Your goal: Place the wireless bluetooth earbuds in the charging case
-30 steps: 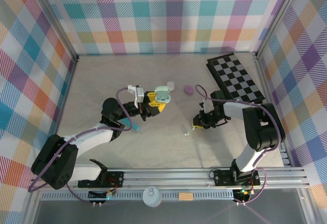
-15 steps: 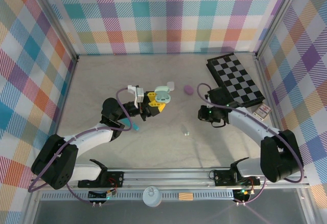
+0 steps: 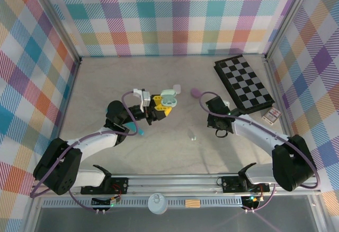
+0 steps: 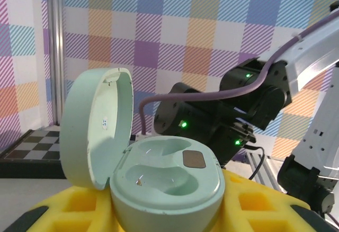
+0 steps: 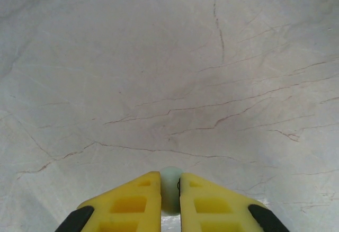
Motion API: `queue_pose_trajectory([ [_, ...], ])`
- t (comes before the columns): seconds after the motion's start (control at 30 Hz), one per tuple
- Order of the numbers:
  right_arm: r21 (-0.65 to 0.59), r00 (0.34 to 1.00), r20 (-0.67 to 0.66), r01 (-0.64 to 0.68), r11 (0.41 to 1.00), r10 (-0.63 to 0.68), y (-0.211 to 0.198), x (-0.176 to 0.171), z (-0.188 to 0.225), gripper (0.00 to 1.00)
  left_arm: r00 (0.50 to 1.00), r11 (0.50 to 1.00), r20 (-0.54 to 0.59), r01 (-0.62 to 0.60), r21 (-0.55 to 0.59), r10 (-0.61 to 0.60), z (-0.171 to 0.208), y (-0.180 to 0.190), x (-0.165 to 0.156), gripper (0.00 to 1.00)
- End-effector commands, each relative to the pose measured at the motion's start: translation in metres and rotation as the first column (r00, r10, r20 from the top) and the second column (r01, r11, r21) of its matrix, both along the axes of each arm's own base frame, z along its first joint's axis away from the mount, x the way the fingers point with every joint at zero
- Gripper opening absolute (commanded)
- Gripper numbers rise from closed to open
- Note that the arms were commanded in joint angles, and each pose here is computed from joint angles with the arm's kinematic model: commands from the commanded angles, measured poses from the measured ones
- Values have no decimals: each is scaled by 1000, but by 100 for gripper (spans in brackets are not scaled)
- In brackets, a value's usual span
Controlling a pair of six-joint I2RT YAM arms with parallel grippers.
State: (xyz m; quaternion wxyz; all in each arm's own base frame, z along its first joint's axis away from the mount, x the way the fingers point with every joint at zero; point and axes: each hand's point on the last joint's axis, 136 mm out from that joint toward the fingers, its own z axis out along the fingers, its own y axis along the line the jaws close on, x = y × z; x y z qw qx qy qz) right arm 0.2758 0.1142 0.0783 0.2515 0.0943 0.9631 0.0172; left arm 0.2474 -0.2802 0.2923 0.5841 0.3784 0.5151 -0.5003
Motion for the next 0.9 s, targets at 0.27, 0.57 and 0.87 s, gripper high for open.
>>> queue_pose_trajectory([
  [0.27,77,990,139,-27,997,16,20,5,71,13,987,991,103,-129,22,126,-6,0,30,31],
  [0.57,120,983,137,-142,983,125,42,7,71,22,985,990,101,-143,8,141,-6,0,35,31],
  [0.87,369,968,-15,-226,901,249,81,-9,33,43,979,981,65,-192,-36,194,-6,16,42,31],
])
